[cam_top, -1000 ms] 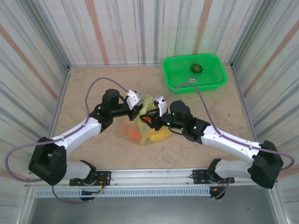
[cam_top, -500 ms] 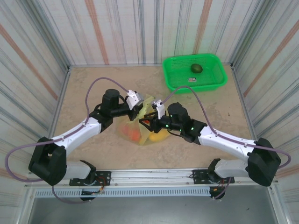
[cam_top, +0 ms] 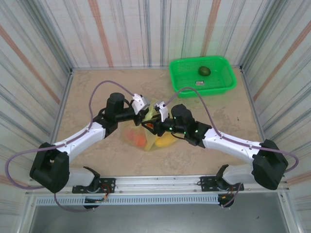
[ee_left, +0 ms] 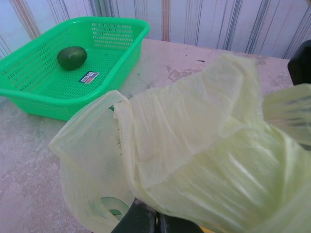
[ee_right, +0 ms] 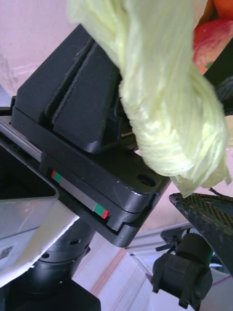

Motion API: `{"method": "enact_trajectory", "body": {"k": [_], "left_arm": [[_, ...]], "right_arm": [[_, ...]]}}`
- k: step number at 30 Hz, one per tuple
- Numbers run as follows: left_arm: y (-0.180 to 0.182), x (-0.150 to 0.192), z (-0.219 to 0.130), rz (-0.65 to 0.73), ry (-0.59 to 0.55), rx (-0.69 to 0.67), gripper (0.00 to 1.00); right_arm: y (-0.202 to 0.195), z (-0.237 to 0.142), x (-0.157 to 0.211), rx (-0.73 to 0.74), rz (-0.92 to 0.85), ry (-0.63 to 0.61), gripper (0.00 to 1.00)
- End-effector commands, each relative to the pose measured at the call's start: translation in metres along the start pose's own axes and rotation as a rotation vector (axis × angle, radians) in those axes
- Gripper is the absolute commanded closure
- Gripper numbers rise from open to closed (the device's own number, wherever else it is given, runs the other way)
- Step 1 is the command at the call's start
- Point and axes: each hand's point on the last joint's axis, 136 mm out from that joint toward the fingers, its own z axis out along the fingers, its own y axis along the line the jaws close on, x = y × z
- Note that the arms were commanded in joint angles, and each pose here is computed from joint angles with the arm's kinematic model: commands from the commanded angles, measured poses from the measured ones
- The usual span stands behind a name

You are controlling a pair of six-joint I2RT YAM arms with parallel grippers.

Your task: Place the fake fruits into the plastic bag and tie a complex knot

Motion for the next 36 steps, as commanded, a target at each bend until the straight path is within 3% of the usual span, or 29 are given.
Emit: {"method": "enact_trajectory", "body": {"k": [1, 5, 9, 13, 36], "left_arm": [[-0.001, -0.012, -0.003, 0.026, -0.020, 0.000, 1.00], [-0.002, -0.011, -0.003, 0.025, -0.018, 0.002, 1.00], [-0.001, -0.011, -0.003, 0.026, -0.017, 0.000, 1.00], [0.000, -0.011, -0.003, 0.028, -0.017, -0.007, 1.00], [0.033, -0.013, -0.020, 0.088, 0.000, -0.242, 1.00]], "right_arm": [[0.010, 0.001, -0.013, -0.032, -0.021, -0.026, 0.57], [0.010, 0.000, -0.016, -0.030, -0.025, -0.031, 0.69], [0.008, -0.001, -0.014, -0.026, -0.023, -0.023, 0.86], [0.008, -0.004, -0.010, -0.023, -0.021, -0.011, 0.95], [-0.012, -0.045, 0.020, 0.054, 0.029, 0.082, 1.00]]}}
